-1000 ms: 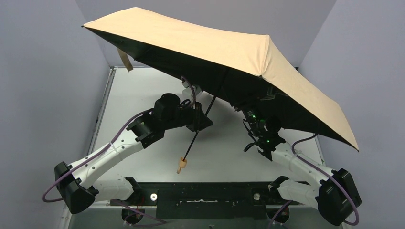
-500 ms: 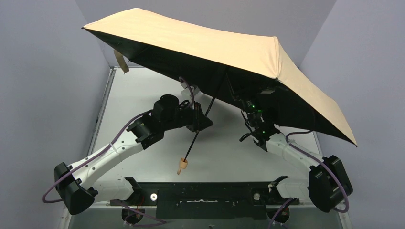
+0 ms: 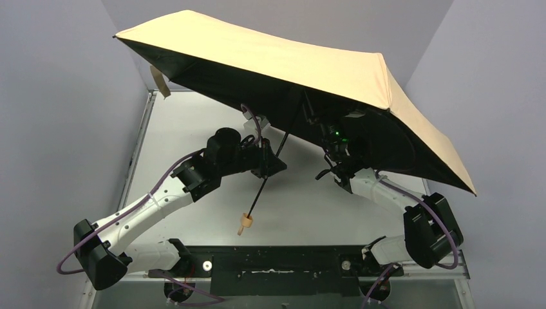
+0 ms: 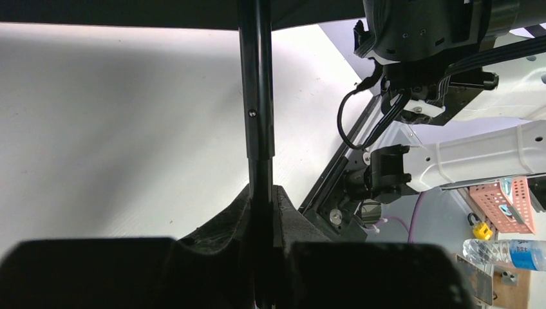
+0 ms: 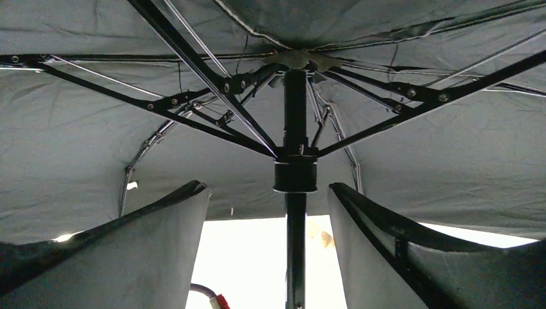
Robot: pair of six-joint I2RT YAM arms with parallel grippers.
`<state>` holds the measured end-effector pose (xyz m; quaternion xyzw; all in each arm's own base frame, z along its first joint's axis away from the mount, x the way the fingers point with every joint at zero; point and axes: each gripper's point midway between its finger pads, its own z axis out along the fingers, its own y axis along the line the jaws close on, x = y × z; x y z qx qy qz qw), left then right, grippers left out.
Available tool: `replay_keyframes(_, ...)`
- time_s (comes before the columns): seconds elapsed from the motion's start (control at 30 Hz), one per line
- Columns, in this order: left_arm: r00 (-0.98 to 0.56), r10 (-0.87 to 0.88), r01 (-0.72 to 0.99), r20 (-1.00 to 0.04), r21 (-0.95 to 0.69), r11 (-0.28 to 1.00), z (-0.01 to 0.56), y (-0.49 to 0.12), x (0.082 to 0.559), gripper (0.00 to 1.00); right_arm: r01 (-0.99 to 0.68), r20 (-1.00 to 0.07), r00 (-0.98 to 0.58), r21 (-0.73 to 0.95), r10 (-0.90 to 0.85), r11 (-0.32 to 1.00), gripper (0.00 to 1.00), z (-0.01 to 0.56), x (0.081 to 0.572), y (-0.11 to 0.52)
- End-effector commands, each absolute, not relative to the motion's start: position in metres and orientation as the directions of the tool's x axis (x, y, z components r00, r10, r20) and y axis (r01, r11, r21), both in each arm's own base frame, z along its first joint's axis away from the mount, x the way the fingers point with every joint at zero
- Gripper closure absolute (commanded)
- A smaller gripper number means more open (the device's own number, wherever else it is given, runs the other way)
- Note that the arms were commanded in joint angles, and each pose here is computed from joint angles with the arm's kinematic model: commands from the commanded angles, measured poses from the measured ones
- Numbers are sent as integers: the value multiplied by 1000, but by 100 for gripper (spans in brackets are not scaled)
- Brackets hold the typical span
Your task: Put away the umbrella
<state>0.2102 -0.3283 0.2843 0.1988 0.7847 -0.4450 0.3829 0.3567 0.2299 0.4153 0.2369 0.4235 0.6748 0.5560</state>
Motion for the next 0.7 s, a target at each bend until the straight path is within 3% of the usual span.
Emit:
replay_keyframes(0.0, -554, -96, 724, -827, -535, 435, 326, -332, 205, 100, -634, -91, -231, 769, 969, -79, 33, 455, 351, 217)
replay_keyframes(0.53, -555, -97, 727, -826, -538, 425, 325, -330, 201, 100, -627, -70, -217, 775, 974, -84, 61, 449, 362, 209)
replay_keyframes(0.67, -557, -94, 728, -825, -539, 424, 324, -331, 200, 100, -628, -77, -209, 775, 975, -73, 82, 448, 363, 207)
